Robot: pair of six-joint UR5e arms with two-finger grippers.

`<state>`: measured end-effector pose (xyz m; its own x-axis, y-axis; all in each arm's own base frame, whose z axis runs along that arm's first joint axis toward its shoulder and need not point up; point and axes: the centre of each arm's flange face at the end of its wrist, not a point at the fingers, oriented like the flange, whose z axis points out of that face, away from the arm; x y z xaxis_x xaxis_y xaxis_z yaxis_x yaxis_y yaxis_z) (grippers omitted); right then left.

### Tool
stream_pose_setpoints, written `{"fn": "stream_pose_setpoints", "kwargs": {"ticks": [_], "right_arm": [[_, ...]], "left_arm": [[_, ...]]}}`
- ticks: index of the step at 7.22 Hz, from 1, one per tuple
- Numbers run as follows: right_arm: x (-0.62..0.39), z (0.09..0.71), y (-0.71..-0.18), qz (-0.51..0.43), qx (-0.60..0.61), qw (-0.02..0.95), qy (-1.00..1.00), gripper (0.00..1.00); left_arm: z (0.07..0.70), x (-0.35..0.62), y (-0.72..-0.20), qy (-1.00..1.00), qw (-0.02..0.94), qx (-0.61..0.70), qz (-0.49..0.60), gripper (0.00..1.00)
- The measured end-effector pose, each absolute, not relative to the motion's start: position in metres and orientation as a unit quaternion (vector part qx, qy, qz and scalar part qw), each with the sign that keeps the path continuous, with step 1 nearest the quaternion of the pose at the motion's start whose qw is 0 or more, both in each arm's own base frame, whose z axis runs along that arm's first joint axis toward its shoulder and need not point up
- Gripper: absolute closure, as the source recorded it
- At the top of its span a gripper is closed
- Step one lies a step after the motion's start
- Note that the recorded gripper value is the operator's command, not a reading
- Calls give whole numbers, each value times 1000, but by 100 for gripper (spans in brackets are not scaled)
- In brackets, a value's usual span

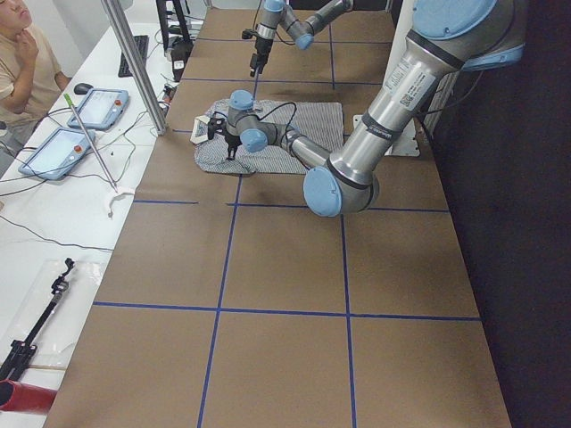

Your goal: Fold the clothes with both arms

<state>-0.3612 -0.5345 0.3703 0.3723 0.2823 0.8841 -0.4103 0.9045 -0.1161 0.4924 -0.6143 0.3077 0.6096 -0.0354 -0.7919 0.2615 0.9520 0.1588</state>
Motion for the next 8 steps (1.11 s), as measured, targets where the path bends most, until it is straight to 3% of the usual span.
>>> {"fn": "stream_pose_setpoints", "kwargs": {"ticks": [1,2,3,5,8], "right_arm": [[-361,371,-534,210,61,826,-519,0],[-361,372,-534,210,61,827,-518,0],[-361,373,-534,210,61,827,-518,0],[-362,373,-534,210,61,827,-518,0],[-368,360,-521,221,53,819,-528,0]], "left_arm": [[299,510,-626,429,889,128,-97,100],[293,519,-633,428,889,129,-103,35],[291,523,-636,430,887,133,-106,20],[279,521,-623,450,876,137,-110,16],[261,492,-534,512,842,137,-99,16]]}}
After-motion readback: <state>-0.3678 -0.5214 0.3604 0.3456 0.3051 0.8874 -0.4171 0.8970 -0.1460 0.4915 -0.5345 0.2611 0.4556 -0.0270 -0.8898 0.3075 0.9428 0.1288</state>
